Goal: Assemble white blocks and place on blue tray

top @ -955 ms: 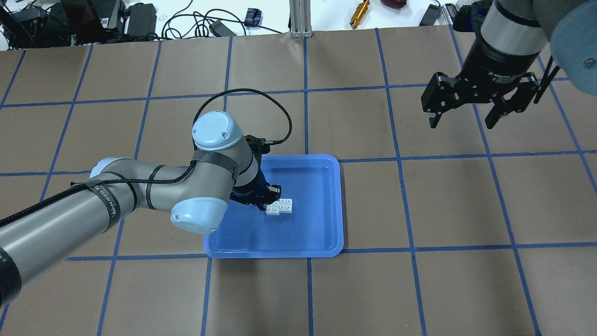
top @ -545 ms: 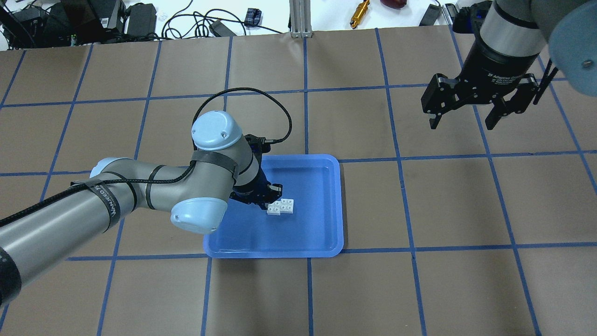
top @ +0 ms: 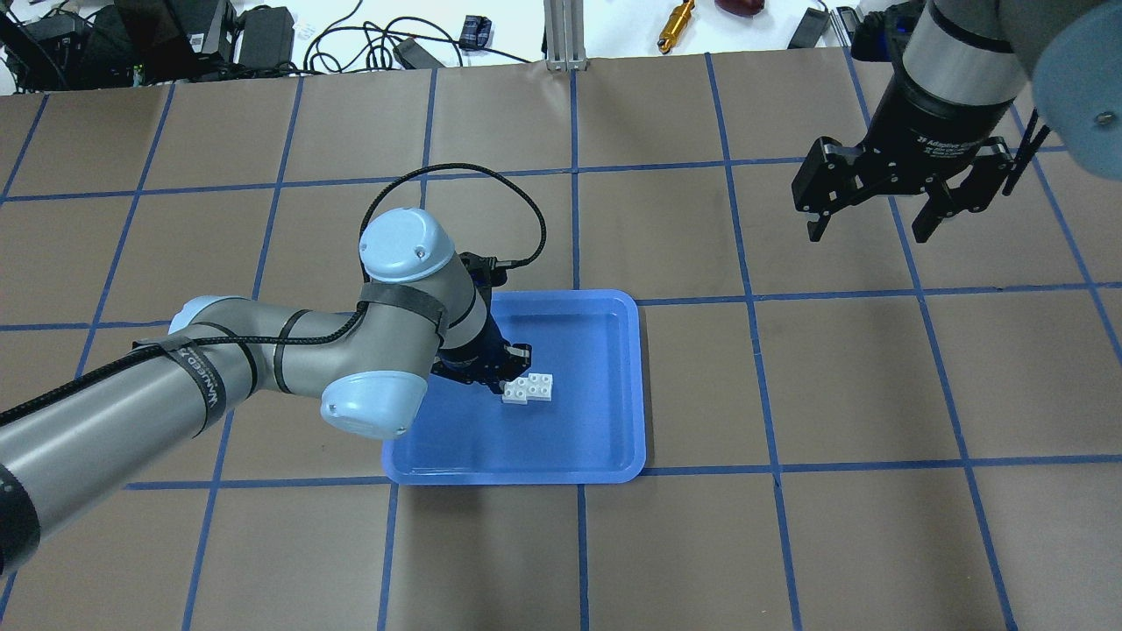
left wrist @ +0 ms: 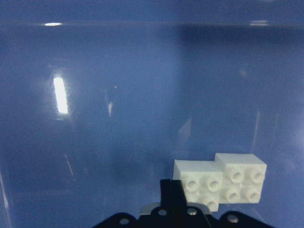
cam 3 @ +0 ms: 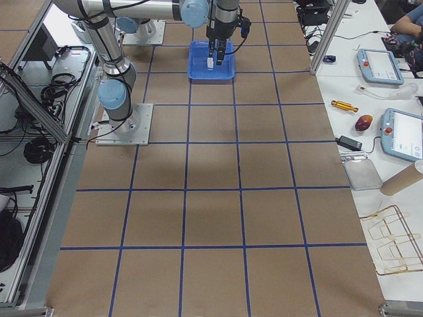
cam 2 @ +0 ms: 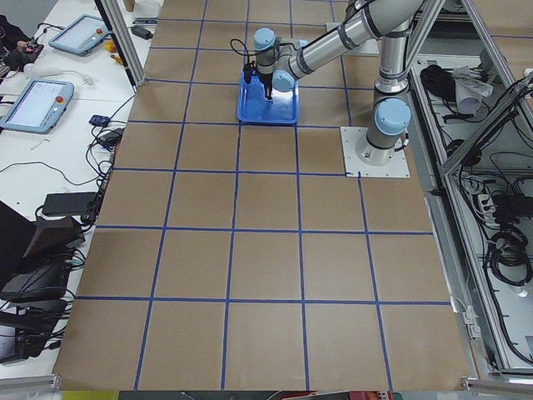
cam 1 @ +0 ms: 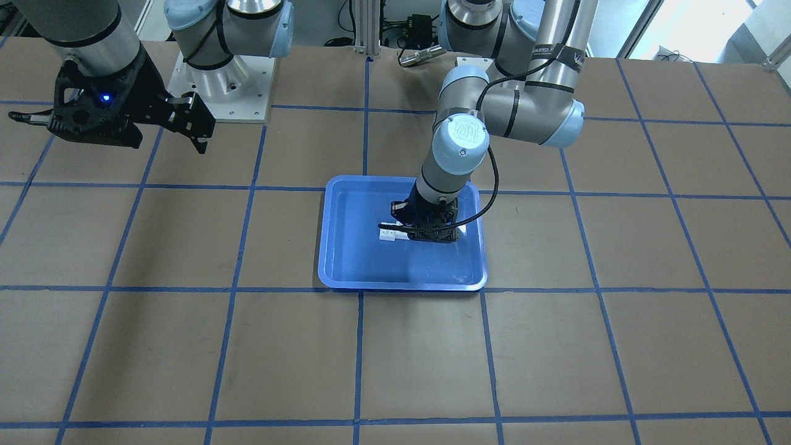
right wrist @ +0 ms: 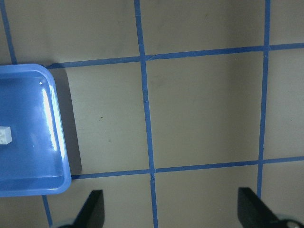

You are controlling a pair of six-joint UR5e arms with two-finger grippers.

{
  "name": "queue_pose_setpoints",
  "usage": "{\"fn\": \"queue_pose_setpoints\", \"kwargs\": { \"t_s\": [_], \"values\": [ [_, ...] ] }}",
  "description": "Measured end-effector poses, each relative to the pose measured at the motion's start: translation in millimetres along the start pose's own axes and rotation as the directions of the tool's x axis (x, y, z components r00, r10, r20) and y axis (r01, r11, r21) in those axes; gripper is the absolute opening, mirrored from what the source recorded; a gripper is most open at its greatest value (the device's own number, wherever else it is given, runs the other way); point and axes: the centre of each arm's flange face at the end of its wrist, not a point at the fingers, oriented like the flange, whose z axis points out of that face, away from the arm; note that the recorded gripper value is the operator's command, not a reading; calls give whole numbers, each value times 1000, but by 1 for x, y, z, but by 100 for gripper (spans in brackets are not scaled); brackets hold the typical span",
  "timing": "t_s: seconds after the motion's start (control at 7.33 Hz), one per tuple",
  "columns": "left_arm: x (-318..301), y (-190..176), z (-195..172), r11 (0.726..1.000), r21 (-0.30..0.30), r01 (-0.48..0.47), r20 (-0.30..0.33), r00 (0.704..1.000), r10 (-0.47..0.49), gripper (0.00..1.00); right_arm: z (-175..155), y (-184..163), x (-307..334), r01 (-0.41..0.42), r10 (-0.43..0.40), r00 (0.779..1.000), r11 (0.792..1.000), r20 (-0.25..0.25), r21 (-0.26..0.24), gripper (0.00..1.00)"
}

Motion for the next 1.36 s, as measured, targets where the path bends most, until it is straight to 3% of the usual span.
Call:
{"fn": "queue_pose_setpoints", "kwargs": {
  "t_s": [0.27,0.41,0.55,0.68,0.82,1.36],
  "values": [
    [-16,-20,-30,998,45,34,-7,999,-34,0,0,0,0,-1,1,1000,1000,-1,-1,100],
    [-27,-29,-48,997,52,58,-6,998,-58,38,1,0,0,-1,1,1000,1000,-2,-1,100],
    [-35,-38,-70,996,62,58,15,998,-59,47,0,0,0,-1,1,1000,1000,-2,0,100],
    [-40,-47,-98,998,60,36,63,997,-40,81,-2,0,0,-2,2,1000,1000,-3,6,100],
    [-48,-56,-129,999,45,30,98,995,-34,100,-5,1,0,-10,10,1000,1000,-2,14,100],
    [-87,-65,-252,998,51,38,112,993,-44,100,-11,7,-3,-52,52,999,998,6,28,100]
  ]
}}
